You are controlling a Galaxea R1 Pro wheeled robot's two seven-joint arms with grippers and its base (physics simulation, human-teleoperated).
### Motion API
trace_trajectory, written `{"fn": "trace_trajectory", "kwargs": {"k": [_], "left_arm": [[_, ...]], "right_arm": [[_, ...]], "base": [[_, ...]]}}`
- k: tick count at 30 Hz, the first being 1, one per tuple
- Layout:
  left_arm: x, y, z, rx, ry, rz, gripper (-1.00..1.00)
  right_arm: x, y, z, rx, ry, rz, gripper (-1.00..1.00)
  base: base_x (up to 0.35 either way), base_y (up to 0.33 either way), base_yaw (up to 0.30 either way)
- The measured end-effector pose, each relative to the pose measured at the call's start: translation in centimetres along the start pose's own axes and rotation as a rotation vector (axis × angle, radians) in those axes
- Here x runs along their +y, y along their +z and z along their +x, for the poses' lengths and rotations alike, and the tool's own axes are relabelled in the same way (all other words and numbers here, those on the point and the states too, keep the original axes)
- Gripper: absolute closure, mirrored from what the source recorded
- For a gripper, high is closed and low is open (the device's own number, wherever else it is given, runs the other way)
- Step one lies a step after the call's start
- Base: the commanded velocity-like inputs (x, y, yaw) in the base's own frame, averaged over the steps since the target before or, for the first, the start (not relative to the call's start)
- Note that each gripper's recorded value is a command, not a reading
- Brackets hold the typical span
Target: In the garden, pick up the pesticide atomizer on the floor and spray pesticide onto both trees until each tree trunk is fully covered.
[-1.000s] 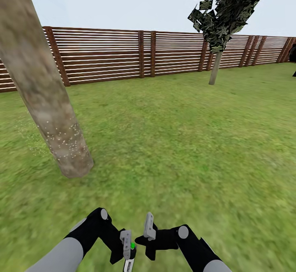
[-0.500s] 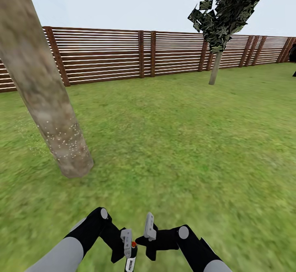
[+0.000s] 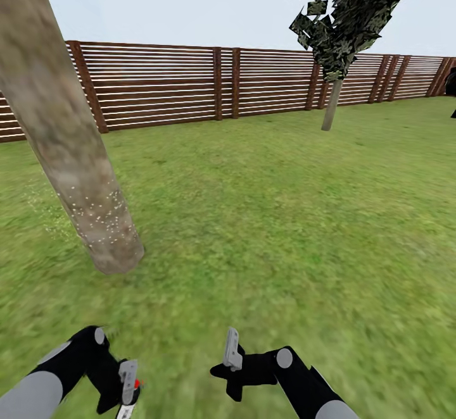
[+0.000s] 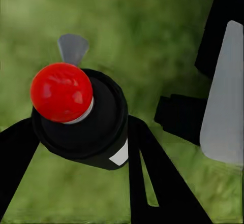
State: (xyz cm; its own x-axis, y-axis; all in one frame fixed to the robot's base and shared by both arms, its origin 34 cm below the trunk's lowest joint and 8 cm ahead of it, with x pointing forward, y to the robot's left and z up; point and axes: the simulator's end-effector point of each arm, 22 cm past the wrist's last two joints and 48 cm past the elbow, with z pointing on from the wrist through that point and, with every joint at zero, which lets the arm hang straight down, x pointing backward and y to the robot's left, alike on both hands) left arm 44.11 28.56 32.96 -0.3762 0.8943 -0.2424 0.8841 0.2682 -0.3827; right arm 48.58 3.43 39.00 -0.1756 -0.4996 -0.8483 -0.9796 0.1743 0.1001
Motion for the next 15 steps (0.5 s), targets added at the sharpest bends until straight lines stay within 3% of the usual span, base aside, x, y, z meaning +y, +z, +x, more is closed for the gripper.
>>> {"fn": "trace_trajectory", "kwargs": {"k": [4, 5, 6, 8, 9, 10, 11, 13, 14, 15], "left_arm": [[0.6, -0.8, 2.0, 0.018, -0.025, -0.022, 1.0], [1.5, -1.0, 1.9, 0.009, -0.035, -0.062, 1.0], [2.7, -1.2, 1.9, -0.002, -0.047, -0.115, 1.0], [5.6, -1.8, 1.3, -0.051, -0.092, -0.244, 1.0], [6.7, -2.0, 0.9, -0.108, -0.149, -0.3, 1.0], [7.6, -1.9, 0.6, -0.183, -0.234, -0.343, 1.0], [8.5, -1.9, 0.7, -0.271, -0.351, -0.393, 1.0], [10.7, -2.6, 1.3, -0.403, -0.53, -0.51, 1.0], [12.4, -3.4, 3.3, -0.515, -0.674, -0.672, 1.0], [12.8, -3.7, 5.8, -0.565, -0.772, -0.805, 1.0]], "right_arm": [[-0.8, -1.3, 1.7, 0.028, 0.005, 0.018, -1.0], [-1.4, -2.0, 2.6, 0.042, 0.007, 0.037, -1.0], [-2.3, -2.7, 3.3, 0.053, 0.011, 0.073, -1.0], [-5.7, -4.3, 5.1, 0.066, 0.054, 0.227, -1.0], [-7.5, -5.4, 7.0, 0.075, 0.121, 0.342, -1.0], [-9.0, -6.8, 9.4, 0.091, 0.204, 0.472, -1.0], [-10.5, -8.6, 12.0, 0.113, 0.293, 0.619, -1.0], [-11.7, -11.3, 15.6, 0.161, 0.393, 0.819, -1.0], [-11.7, -13.4, 18.3, 0.213, 0.454, 0.964, -1.0], [-11.6, -14.7, 19.4, 0.231, 0.472, 1.05, -1.0]], "base": [[0.0, 0.0, 0.0], [0.0, 0.0, 0.0], [0.0, 0.0, 0.0], [0.0, 0.0, 0.0], [0.0, 0.0, 0.0], [0.0, 0.0, 0.0], [0.0, 0.0, 0.0], [0.0, 0.0, 0.0], [0.0, 0.0, 0.0], [0.0, 0.0, 0.0]]}}
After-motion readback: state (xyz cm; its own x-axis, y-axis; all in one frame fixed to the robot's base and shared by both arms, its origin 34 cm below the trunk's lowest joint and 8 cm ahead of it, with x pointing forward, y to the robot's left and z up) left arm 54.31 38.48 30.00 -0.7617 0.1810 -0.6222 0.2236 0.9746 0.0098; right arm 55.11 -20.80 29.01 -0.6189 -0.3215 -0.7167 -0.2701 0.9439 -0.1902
